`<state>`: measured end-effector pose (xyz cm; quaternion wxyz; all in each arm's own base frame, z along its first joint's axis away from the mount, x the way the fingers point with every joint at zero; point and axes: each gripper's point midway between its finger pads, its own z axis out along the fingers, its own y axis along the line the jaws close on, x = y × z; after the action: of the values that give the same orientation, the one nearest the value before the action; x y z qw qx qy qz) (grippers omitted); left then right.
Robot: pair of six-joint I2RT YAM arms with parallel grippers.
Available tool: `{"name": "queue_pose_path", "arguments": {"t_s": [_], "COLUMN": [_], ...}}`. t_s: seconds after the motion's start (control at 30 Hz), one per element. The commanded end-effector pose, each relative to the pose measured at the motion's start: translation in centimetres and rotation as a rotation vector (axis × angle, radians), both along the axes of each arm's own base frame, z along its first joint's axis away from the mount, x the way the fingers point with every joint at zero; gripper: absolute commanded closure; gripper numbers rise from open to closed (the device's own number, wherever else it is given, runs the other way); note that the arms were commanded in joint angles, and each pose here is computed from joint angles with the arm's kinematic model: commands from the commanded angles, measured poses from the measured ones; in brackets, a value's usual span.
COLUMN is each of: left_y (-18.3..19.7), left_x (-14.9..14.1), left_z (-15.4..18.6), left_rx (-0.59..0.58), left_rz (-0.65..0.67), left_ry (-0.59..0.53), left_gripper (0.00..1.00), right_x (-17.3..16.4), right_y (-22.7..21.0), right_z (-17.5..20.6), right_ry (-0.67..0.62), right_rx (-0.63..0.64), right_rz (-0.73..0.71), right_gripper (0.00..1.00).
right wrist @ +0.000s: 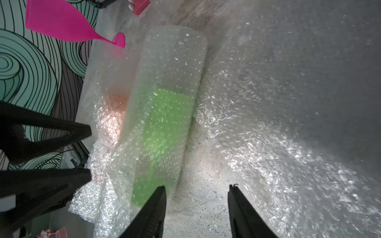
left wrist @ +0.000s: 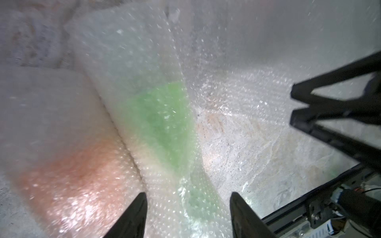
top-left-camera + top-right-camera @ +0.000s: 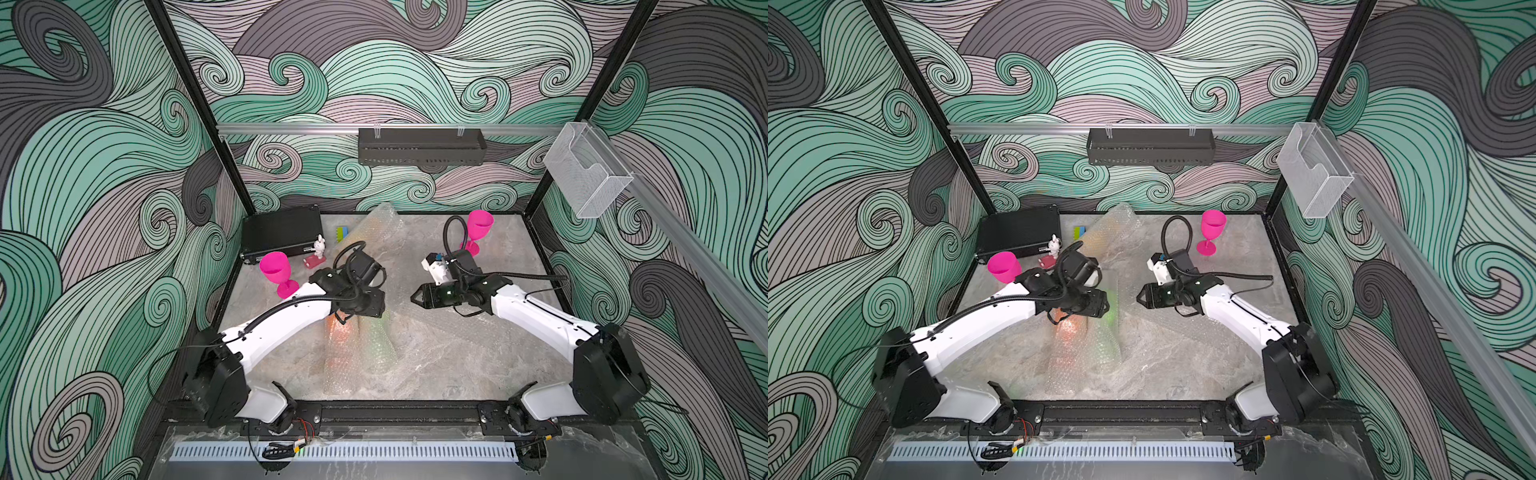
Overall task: Unpack wine glasses from bubble wrap
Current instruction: Adjust the bubble wrap at the center of the board.
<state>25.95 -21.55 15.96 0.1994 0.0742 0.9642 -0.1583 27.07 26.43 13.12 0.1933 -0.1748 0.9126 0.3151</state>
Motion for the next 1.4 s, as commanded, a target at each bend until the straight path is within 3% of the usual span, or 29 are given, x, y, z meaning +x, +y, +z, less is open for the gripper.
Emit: {"name": "queue_pose_path", "arguments": {"t_s": [0.0, 0.23, 0.53, 0.63, 0.73, 0.83, 0.9, 1.37], "left_y": [2.3, 5.9, 6.7, 6.9, 6.9, 6.3, 5.7, 1.9], "left_x": [0.8, 1.2, 0.5, 0.3, 0.3, 0.2, 0.3, -0.1], "left_z": [0.9, 0.8, -0.1, 0.0, 0.2, 0.3, 0.3, -2.2], "left_rx": [-0.022, -0.046, -0.112, -0.120, -0.132, -0.160, -0.186, -0.341], "left_rz": [0.094, 0.212, 0.261, 0.267, 0.268, 0.252, 0.239, 0.201], "left_ry": [-0.040, -0.075, -0.065, -0.074, -0.077, -0.073, -0.066, 0.107], "left_gripper": [0.36, 0.36, 0.36, 0.36, 0.36, 0.36, 0.36, 0.39], "right_x": [-0.5, -2.9, -4.6, -4.8, -4.6, -4.6, -4.6, -5.0], "right_y": [2.0, 6.0, 9.5, 9.3, 8.4, 7.5, 7.1, 3.9], "right_z": [2.0, 1.6, -0.9, -1.7, -2.3, -2.6, -2.8, -5.8], "right_ry": [-0.073, -0.132, -0.176, -0.171, -0.182, -0.146, -0.120, 0.027], "right_rx": [-0.006, -0.146, -0.288, -0.316, -0.341, -0.325, -0.295, -0.191], "right_rz": [0.035, 0.133, 0.216, 0.221, 0.207, 0.189, 0.171, 0.081], "right_gripper": [0.45, 0.41, 0.41, 0.48, 0.62, 0.78, 0.82, 0.82]}}
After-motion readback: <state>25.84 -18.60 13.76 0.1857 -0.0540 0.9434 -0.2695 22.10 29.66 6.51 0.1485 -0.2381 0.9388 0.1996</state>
